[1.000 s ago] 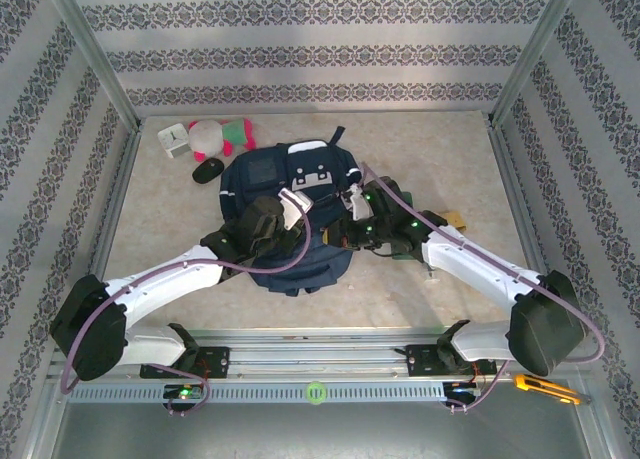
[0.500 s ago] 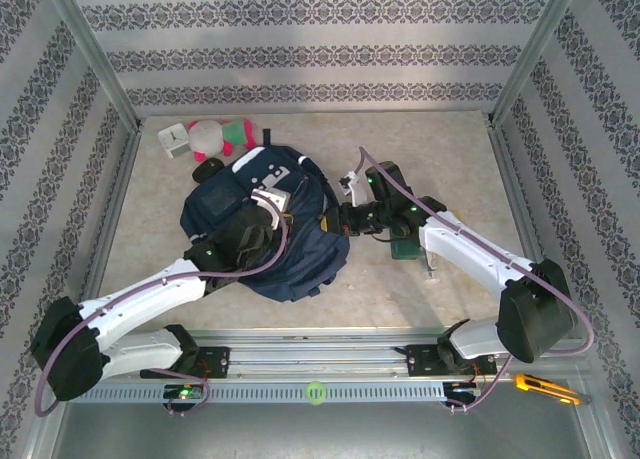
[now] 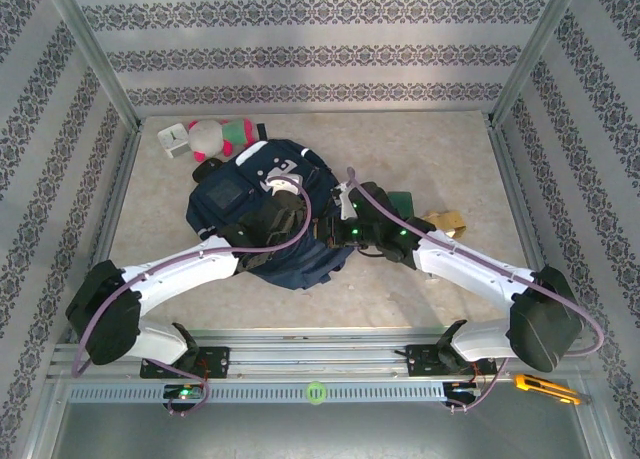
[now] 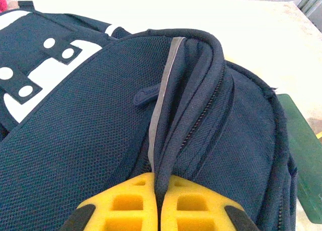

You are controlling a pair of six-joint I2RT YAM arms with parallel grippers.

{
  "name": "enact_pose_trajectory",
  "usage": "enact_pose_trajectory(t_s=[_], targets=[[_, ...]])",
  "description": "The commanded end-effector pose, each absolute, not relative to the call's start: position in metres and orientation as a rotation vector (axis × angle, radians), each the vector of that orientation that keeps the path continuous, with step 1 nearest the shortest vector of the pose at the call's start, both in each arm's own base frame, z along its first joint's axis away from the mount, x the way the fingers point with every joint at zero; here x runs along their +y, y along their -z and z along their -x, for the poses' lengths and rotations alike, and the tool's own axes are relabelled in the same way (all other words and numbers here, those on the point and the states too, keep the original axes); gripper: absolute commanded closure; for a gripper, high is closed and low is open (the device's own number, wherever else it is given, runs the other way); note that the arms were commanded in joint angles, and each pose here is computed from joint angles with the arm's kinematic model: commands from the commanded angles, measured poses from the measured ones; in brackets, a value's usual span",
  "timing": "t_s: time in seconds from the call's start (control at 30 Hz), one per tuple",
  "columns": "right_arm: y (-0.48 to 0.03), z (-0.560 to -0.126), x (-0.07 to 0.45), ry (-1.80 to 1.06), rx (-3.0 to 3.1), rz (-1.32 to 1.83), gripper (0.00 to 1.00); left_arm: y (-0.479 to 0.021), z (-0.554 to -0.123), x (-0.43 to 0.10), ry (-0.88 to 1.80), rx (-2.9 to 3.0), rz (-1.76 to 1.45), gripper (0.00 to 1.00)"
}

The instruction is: Pack the student bag

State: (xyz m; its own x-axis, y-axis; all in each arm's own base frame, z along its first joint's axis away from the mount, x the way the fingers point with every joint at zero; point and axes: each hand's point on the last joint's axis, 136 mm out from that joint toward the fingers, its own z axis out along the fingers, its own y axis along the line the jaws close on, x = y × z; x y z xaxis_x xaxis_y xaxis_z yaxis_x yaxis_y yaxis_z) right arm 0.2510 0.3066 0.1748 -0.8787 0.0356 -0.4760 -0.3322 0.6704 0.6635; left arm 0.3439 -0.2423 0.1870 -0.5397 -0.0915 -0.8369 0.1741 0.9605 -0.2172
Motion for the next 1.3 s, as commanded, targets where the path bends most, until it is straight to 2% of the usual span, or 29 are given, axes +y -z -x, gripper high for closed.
enact_pose_trajectory(t_s=[0.0, 0.33, 0.37, 0.47, 0.5, 0.63, 0.8, 0.93, 1.1, 1.27], targets=[[-0.157, -0.207, 0.325, -1.205, 2.546, 0.282, 1.0, -0.285, -0.377, -0.244, 0.529, 1.772, 0.19, 1.0], [-0.148, -0.219, 0.291, -1.039, 2.615, 0.235, 1.0, -0.278, -0.367, -0.235, 0.486, 1.824, 0.007, 1.0], [-0.152, -0.219, 0.292, -1.071, 2.608, 0.259, 0.95, -0.277, -0.365, -0.237, 0.51, 1.823, -0.029, 1.0], [-0.167, -0.221, 0.289, -1.153, 2.575, 0.273, 0.61, -0.281, -0.35, -0.253, 0.562, 1.763, -0.237, 1.0], [-0.173, -0.224, 0.286, -1.184, 2.558, 0.249, 0.54, -0.282, -0.346, -0.255, 0.563, 1.744, -0.289, 1.0], [-0.195, -0.238, 0.266, -1.275, 2.491, 0.123, 0.41, -0.275, -0.332, -0.259, 0.575, 1.698, -0.481, 1.0], [-0.227, -0.263, 0.255, -1.416, 2.362, 0.004, 0.38, -0.264, -0.309, -0.265, 0.595, 1.641, -0.761, 1.0], [-0.232, -0.281, 0.258, -1.47, 2.353, -0.073, 0.36, -0.261, -0.298, -0.265, 0.627, 1.611, -0.864, 1.0], [-0.223, -0.302, 0.275, -1.542, 2.369, -0.147, 0.35, -0.262, -0.285, -0.268, 0.679, 1.564, -0.951, 1.0], [-0.237, -0.315, 0.301, -1.683, 2.294, -0.093, 0.38, -0.249, -0.276, -0.269, 0.666, 1.576, -1.054, 1.0]])
